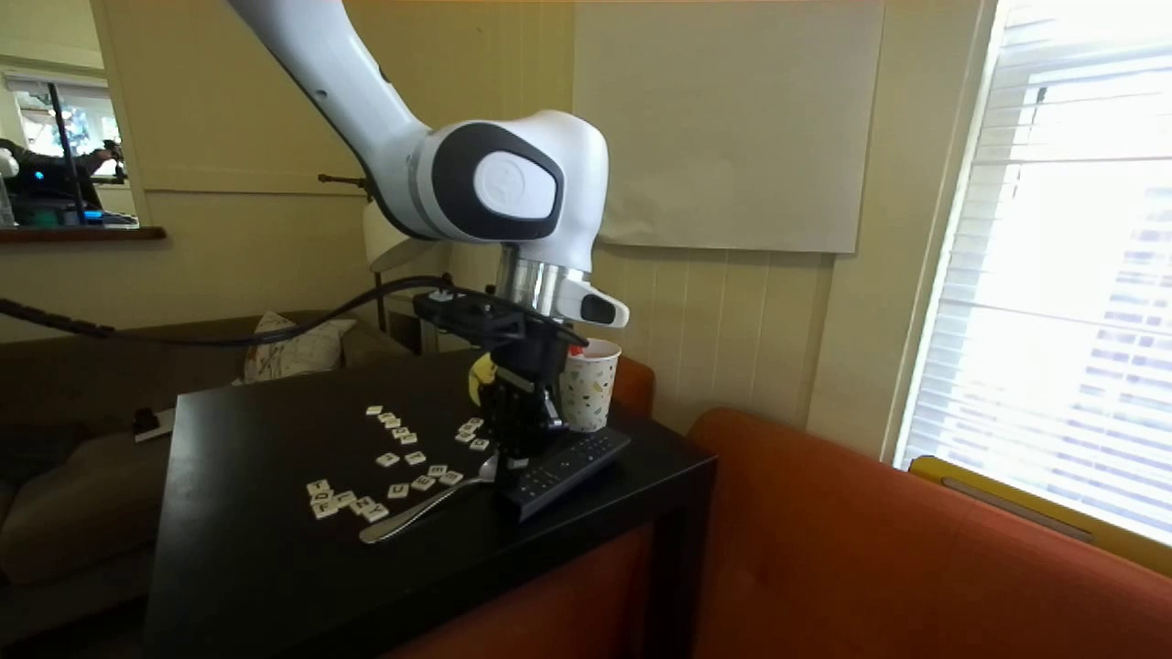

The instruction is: Press one button on the remote

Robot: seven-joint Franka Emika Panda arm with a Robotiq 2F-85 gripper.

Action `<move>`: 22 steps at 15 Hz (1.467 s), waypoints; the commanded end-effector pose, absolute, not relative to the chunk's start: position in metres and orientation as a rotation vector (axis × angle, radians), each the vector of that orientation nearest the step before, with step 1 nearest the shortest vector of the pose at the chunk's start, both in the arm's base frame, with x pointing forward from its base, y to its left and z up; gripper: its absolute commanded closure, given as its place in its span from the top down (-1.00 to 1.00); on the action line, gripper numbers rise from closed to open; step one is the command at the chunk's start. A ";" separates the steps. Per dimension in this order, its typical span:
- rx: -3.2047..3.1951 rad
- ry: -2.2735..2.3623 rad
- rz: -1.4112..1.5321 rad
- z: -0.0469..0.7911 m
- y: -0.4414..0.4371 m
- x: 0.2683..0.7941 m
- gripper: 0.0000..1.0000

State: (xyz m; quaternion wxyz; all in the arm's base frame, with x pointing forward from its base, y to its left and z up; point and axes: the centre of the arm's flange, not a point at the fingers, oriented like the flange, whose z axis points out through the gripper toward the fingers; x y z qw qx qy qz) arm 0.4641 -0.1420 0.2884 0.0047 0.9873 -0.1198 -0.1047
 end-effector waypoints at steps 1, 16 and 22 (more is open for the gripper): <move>3.088 -0.356 -0.369 0.262 -0.144 0.471 -1.00; 3.106 -0.404 -0.220 0.346 -0.148 0.443 -1.00; 3.138 -0.360 -0.210 0.351 -0.144 0.434 -1.00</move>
